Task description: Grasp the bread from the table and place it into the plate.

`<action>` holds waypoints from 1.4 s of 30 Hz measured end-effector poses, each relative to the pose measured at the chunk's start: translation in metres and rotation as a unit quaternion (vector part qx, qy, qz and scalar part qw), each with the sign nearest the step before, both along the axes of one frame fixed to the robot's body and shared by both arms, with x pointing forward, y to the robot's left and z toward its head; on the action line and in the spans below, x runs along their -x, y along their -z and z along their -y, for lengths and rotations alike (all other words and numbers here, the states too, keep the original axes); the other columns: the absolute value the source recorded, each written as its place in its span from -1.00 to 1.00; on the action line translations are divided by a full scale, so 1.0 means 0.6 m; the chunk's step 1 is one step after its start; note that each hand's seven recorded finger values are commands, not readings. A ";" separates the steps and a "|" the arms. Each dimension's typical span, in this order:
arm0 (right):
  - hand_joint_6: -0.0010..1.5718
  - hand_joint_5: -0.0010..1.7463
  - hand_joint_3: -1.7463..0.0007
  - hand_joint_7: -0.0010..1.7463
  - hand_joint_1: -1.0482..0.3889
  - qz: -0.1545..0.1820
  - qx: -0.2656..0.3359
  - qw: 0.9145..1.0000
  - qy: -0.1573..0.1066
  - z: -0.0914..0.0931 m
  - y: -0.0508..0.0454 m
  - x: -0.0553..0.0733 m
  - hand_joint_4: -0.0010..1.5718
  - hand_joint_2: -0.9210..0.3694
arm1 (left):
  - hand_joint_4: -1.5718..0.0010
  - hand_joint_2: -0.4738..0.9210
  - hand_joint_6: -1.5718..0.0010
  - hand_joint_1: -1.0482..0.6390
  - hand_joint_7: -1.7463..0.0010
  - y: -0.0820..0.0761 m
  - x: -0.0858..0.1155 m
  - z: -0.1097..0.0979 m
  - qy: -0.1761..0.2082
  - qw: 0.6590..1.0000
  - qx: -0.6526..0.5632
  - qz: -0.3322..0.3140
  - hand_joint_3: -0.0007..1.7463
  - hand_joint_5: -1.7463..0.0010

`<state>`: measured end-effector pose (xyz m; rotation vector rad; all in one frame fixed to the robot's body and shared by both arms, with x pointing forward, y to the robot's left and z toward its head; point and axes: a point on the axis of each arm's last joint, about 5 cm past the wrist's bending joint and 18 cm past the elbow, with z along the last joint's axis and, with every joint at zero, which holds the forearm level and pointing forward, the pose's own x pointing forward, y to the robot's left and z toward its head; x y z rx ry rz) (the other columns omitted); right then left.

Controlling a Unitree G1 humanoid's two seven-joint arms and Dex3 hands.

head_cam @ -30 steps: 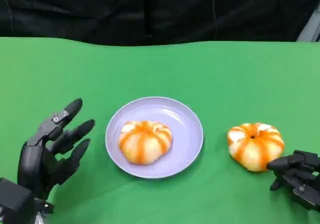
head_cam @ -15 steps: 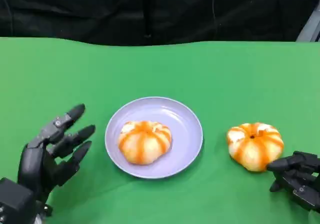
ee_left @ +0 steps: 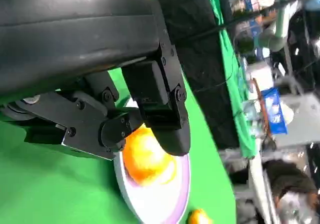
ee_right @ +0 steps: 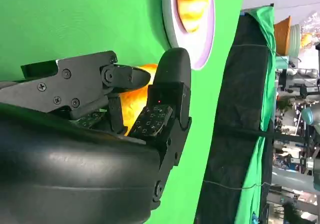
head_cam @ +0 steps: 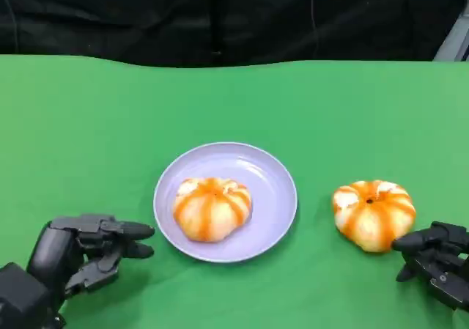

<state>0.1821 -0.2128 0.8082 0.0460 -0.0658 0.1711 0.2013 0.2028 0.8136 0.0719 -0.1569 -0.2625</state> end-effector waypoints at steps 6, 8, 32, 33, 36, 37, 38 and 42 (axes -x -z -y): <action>0.24 0.57 0.57 -0.26 0.43 0.000 0.000 1.000 -0.001 0.000 0.000 0.000 -0.02 -1.00 | -0.16 0.38 -0.28 0.36 -0.34 0.001 0.000 -0.003 0.008 1.000 -0.002 -0.011 0.41 -0.71; 0.24 0.57 0.57 -0.26 0.43 0.000 0.000 1.000 -0.001 0.000 0.000 0.000 -0.02 -1.00 | -0.13 0.38 -0.25 0.36 -0.39 0.001 -0.001 -0.003 0.010 1.000 -0.002 -0.012 0.43 -0.75; 0.23 0.56 0.58 -0.25 0.41 0.003 0.001 1.000 0.001 0.001 -0.002 -0.001 -0.03 -1.00 | -0.12 0.40 -0.19 0.31 -0.47 0.000 -0.001 -0.014 0.081 0.996 -0.004 -0.026 0.31 -0.80; 0.23 0.56 0.58 -0.25 0.40 0.003 0.001 1.000 0.001 0.001 -0.002 -0.001 -0.03 -1.00 | -0.12 0.40 -0.19 0.31 -0.47 0.000 -0.001 -0.014 0.081 0.996 -0.005 -0.027 0.31 -0.80; 0.23 0.56 0.58 -0.25 0.42 0.003 0.001 1.000 0.001 0.001 -0.002 -0.001 -0.03 -1.00 | -0.13 0.40 -0.19 0.31 -0.46 0.000 -0.001 -0.014 0.083 0.996 -0.006 -0.027 0.31 -0.78; 0.23 0.56 0.58 -0.24 0.42 0.003 0.001 1.000 0.001 0.001 -0.002 -0.001 -0.02 -1.00 | -0.13 0.40 -0.20 0.31 -0.45 0.000 -0.002 -0.014 0.084 0.996 -0.007 -0.027 0.31 -0.78; 0.23 0.56 0.58 -0.24 0.42 0.003 0.001 1.000 0.001 0.001 -0.002 -0.001 -0.02 -1.00 | -0.13 0.40 -0.20 0.31 -0.45 0.000 -0.002 -0.014 0.085 0.996 -0.008 -0.027 0.31 -0.78; 0.22 0.54 0.60 -0.26 0.39 0.004 0.001 1.000 0.002 0.001 -0.002 -0.001 -0.03 -1.00 | -0.10 0.46 -0.18 0.32 -0.45 0.000 -0.002 -0.013 0.085 0.996 -0.008 -0.027 0.26 -0.77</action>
